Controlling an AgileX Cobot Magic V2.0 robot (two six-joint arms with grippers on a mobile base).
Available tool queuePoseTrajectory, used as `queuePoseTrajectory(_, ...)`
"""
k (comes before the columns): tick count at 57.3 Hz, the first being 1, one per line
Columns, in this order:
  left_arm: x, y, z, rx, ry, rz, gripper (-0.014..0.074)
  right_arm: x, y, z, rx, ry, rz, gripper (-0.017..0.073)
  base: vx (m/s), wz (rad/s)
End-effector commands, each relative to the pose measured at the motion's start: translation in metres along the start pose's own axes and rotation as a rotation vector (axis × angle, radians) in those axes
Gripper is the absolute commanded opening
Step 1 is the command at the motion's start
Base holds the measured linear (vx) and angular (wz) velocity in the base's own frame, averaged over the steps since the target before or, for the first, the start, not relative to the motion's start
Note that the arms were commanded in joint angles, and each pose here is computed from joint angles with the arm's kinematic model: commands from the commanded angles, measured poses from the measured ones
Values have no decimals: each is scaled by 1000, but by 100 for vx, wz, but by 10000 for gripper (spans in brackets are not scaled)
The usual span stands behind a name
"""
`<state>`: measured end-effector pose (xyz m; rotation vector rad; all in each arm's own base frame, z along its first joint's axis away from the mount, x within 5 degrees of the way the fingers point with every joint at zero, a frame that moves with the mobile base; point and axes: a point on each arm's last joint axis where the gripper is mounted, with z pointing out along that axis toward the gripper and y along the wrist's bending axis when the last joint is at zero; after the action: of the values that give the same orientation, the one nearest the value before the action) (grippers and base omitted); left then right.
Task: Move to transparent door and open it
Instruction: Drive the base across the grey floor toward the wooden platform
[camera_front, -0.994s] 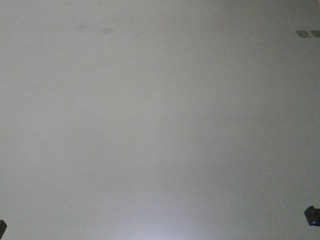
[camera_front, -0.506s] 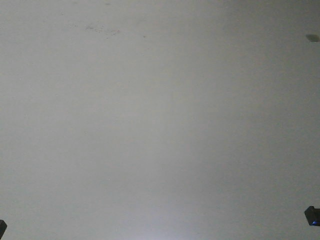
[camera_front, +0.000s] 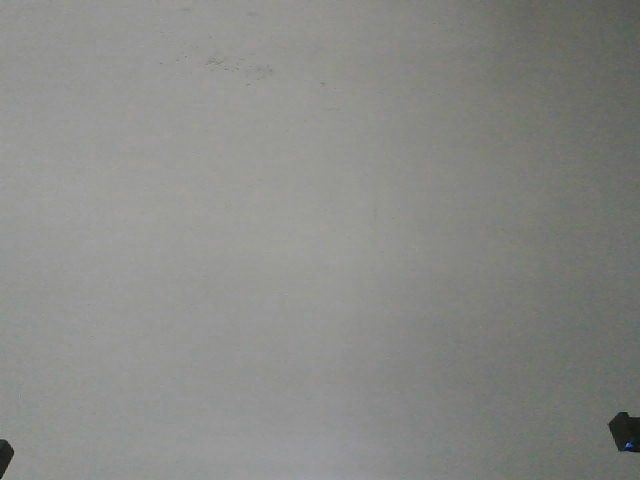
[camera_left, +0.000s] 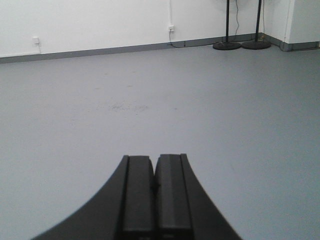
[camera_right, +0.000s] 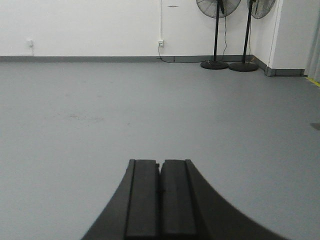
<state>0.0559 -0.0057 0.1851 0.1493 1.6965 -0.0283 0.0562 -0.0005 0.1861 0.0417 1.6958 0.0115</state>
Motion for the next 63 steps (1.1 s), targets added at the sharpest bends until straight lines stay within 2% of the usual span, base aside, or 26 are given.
queuePoseTrajectory(1,-3,0,0,-2,-78,-4,-3,-7,0,-1,7,-97,-10,-1,22,12)
queuePoseTrajectory(34,-3,0,0,-2,-78,-4,-3,-7,0,-1,7,-97,-10,-1,28,19)
queuePoseTrajectory(63,-3,0,0,-2,-78,-4,-3,-7,0,-1,7,-97,-10,-1,40,14)
